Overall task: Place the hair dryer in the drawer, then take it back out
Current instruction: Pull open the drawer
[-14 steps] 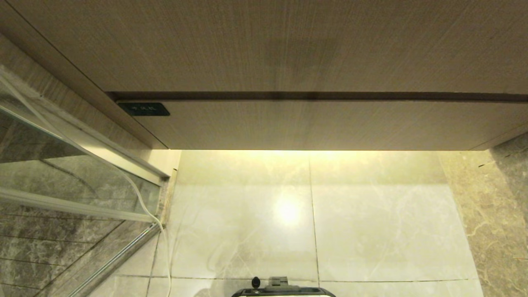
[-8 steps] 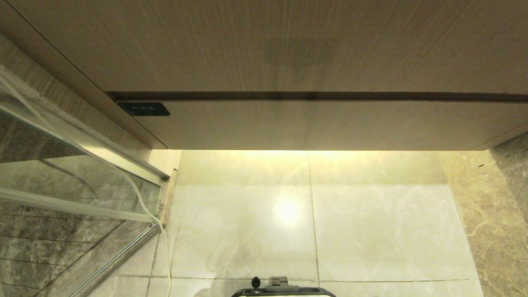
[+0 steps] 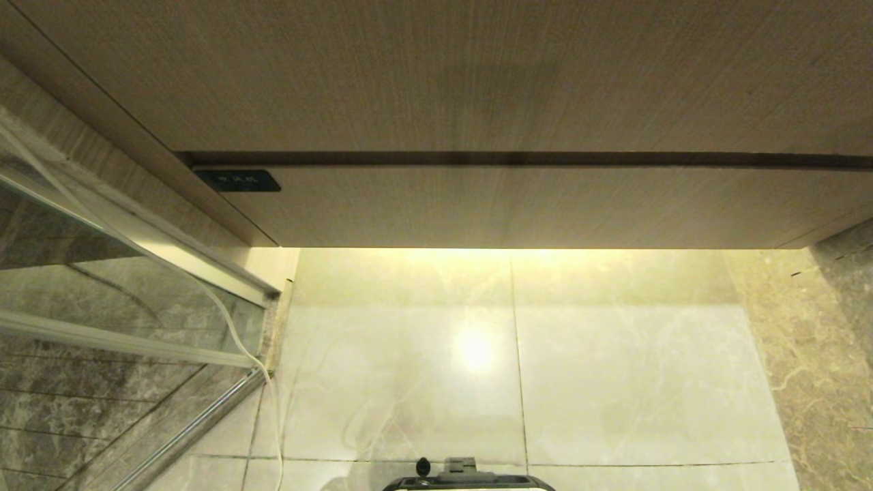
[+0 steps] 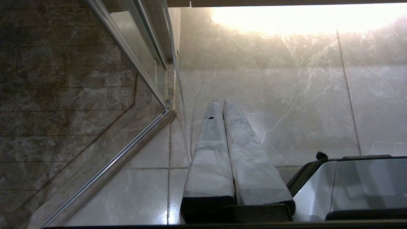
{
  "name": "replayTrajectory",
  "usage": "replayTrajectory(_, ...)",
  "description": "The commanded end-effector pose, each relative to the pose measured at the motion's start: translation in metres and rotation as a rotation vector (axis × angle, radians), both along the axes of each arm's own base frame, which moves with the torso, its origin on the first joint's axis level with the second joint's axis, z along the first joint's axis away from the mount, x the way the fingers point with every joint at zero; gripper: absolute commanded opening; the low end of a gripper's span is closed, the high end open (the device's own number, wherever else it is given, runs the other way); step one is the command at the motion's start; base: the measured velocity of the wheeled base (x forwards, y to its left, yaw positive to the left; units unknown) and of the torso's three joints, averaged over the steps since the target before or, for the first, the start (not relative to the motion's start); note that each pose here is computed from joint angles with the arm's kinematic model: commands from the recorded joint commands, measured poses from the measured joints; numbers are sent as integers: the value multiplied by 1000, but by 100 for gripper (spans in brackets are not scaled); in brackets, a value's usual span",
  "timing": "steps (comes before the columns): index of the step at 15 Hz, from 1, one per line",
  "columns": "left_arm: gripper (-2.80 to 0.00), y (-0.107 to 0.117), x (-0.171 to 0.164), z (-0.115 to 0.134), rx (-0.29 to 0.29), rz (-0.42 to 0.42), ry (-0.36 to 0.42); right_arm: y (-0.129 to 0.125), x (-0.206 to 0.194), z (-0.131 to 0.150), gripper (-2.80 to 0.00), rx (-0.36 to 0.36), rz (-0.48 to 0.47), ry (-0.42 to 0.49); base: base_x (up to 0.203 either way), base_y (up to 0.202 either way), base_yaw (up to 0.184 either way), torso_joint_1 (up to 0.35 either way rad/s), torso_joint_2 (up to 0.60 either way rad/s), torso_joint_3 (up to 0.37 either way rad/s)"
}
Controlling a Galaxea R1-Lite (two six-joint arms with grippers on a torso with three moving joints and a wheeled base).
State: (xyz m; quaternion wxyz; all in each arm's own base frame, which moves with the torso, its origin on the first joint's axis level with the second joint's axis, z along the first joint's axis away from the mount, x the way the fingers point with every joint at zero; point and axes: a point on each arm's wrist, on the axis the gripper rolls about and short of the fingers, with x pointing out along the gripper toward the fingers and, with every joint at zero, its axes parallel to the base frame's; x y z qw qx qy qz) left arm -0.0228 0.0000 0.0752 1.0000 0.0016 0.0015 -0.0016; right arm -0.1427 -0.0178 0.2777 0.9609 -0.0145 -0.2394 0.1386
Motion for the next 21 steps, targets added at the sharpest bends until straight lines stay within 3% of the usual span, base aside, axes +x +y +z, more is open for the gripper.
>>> replayTrajectory(1, -280, 0, 0, 0, 0, 2, 2, 5, 37, 78, -280, -50, 76, 308, 0, 0, 0, 0, 0, 0)
replayTrajectory(3, -280, 0, 0, 0, 0, 0, 2, 15, 96, 102, -280, -138, 155, 591, 0, 0, 0, 0, 0, 0)
replayTrajectory(5, -280, 0, 0, 0, 0, 0, 2, 25, 144, 105, -280, -260, 256, 832, 0, 0, 0, 0, 0, 0)
replayTrajectory(6, -280, 0, 0, 0, 0, -1, 2, 32, 165, 102, 0, -321, 333, 920, 0, 0, 0, 0, 0, 0)
replayTrajectory(8, -280, 0, 0, 0, 0, 0, 2, 48, 201, 92, 0, -445, 470, 1007, 0, 0, 0, 0, 0, 0)
replayTrajectory(10, -280, 0, 0, 0, 0, 1, 2, 61, 228, 76, 0, -626, 532, 974, 0, 0, 0, 0, 0, 0)
replayTrajectory(12, -280, 0, 0, 0, 0, 0, 2, 70, 251, 62, 0, -715, 533, 900, 0, 0, 0, 0, 0, 0)
replayTrajectory(14, -280, 0, 0, 0, 0, 0, 1, 75, 271, 50, 0, -887, 389, 800, 0, 0, 0, 0, 0, 0)
replayTrajectory(16, -280, 0, 0, 0, 0, 0, 2, 75, 275, 26, 0, -1032, 275, 759, 0, 0, 0, 0, 0, 0)
replayTrajectory(17, -280, 0, 0, 0, 0, 0, 1, 77, 280, 12, 0, -1067, 253, 722, 0, 0, 0, 0, 0, 0)
replayTrajectory(19, -280, 0, 0, 0, 0, 2, 2, 87, 301, 6, 0, -1053, 168, 529, 0, 0, 0, 0, 0, 0)
replayTrajectory(21, -280, 0, 0, 0, 1, 0, 2, 97, 322, -4, 0, -1089, 172, 467, 0, 0, 0, 0, 0, 0)
